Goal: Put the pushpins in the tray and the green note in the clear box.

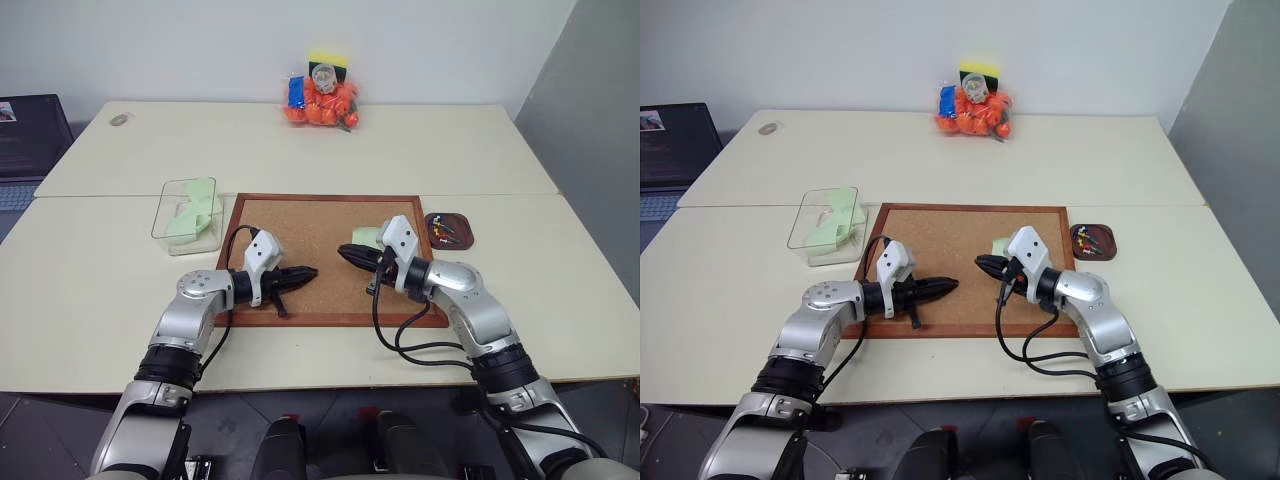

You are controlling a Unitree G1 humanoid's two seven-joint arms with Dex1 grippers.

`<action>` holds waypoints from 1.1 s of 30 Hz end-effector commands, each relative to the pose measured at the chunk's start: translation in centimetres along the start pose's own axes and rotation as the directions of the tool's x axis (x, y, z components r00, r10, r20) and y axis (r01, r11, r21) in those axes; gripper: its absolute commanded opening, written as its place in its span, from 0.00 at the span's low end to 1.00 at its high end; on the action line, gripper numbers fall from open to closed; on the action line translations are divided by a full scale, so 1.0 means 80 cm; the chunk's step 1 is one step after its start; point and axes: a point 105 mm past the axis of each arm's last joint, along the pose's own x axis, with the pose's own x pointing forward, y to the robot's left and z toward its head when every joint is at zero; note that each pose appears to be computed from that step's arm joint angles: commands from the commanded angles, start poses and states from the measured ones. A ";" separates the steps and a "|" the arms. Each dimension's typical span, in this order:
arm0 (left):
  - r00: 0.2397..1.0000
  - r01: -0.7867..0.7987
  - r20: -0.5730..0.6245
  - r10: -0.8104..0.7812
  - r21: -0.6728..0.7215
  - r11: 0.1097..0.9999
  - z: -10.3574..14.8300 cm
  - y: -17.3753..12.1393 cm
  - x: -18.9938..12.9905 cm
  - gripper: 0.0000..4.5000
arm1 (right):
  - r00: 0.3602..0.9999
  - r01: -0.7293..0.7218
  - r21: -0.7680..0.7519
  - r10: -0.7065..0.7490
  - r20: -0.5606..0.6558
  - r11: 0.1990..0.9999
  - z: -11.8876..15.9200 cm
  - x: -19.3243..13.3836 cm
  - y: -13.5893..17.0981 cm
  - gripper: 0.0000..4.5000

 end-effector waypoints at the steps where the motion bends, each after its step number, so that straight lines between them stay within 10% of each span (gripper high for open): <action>1: 0.989 0.071 0.143 -0.039 -0.232 0.970 0.041 -0.002 -0.002 0.21 | 0.999 -0.046 -0.116 0.048 0.011 0.992 0.011 -0.006 0.007 0.00; 19: 0.940 0.304 0.313 -0.137 -0.582 0.754 0.088 -0.039 0.005 0.98 | 0.982 -0.147 -0.472 0.184 0.032 0.869 0.026 -0.014 0.025 0.00; 33: 0.930 0.341 0.328 -0.165 -0.604 0.721 0.092 -0.052 0.018 1.00 | 0.964 -0.167 -0.546 0.252 0.084 0.821 0.047 0.002 0.048 0.00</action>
